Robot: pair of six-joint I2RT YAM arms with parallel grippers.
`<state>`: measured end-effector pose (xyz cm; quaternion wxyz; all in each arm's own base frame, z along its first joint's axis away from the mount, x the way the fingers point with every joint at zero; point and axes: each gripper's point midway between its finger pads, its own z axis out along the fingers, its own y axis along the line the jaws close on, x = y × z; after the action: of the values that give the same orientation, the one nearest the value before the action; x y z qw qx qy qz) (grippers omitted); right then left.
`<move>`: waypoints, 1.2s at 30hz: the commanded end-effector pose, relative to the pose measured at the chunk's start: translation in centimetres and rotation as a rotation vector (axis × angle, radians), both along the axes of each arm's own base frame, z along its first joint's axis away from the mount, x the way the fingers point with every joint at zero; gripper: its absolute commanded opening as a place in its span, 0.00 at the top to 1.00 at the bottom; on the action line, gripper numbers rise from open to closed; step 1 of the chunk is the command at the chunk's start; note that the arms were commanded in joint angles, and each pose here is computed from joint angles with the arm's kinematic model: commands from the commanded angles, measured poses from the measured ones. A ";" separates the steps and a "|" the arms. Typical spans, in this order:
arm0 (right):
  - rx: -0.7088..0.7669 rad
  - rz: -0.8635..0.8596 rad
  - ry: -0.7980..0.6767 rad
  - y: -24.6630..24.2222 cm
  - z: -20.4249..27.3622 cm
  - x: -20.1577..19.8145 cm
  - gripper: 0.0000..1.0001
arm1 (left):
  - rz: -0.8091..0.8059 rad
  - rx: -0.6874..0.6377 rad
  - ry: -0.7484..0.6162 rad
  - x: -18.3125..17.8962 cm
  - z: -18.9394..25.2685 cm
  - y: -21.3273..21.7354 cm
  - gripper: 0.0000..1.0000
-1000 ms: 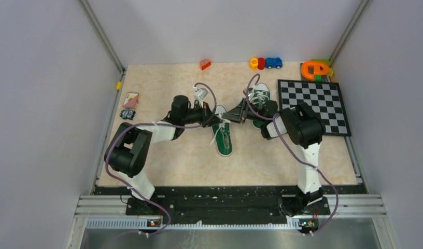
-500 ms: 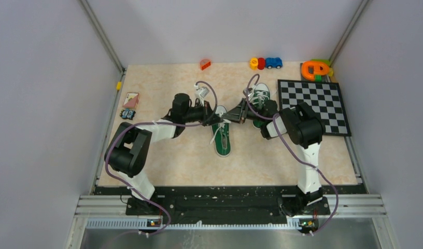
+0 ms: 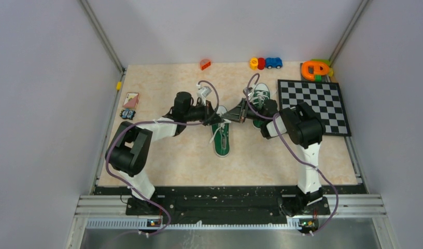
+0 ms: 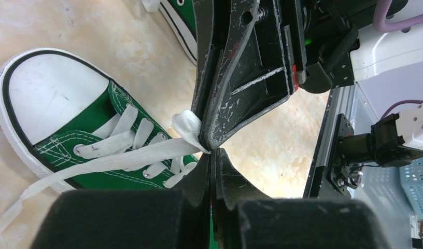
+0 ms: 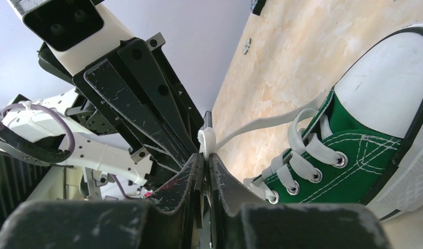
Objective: Tie the shoes
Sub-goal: Cross the shoelace with the shoelace.
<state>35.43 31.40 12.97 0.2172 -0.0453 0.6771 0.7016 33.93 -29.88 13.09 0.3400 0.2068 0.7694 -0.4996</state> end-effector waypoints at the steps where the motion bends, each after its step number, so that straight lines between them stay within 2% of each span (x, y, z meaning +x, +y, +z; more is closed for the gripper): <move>1: 0.023 0.001 -0.092 0.1 1.9 0.4 0.93 | -0.001 0.002 -0.088 0.9 1.5 -0.3 1.00; 5: 0.019 -0.006 -0.085 0.0 1.9 0.6 1.00 | 0.031 0.027 -0.122 0.8 1.3 0.4 0.89; 14: 0.017 -0.030 -0.063 -0.1 2.0 0.7 1.00 | 0.131 0.043 -0.226 0.3 2.0 2.4 0.70; 17: 0.013 -0.047 -0.050 -0.3 1.9 0.7 1.00 | 0.159 0.063 -0.274 0.1 2.1 2.9 0.52; 21: 0.018 -0.073 -0.021 -0.4 1.7 1.0 1.00 | 0.212 0.148 -0.398 -0.2 2.0 2.9 0.43; 26: 0.027 -0.091 -0.006 -0.4 1.7 1.2 1.00 | 0.282 0.184 -0.496 -0.1 2.4 2.4 0.45; 30: 0.029 -0.091 -0.004 -0.4 1.8 1.2 1.00 | 0.315 0.204 -0.525 0.6 2.7 1.8 0.56; 36: 0.030 -0.087 -0.010 -0.3 2.2 1.3 1.00 | 0.333 0.248 -0.540 1.3 2.6 0.8 0.57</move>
<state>36.42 31.18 11.96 0.2160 0.0083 0.6901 0.6907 33.51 -28.47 13.62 0.5414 0.2470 0.7489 -0.2917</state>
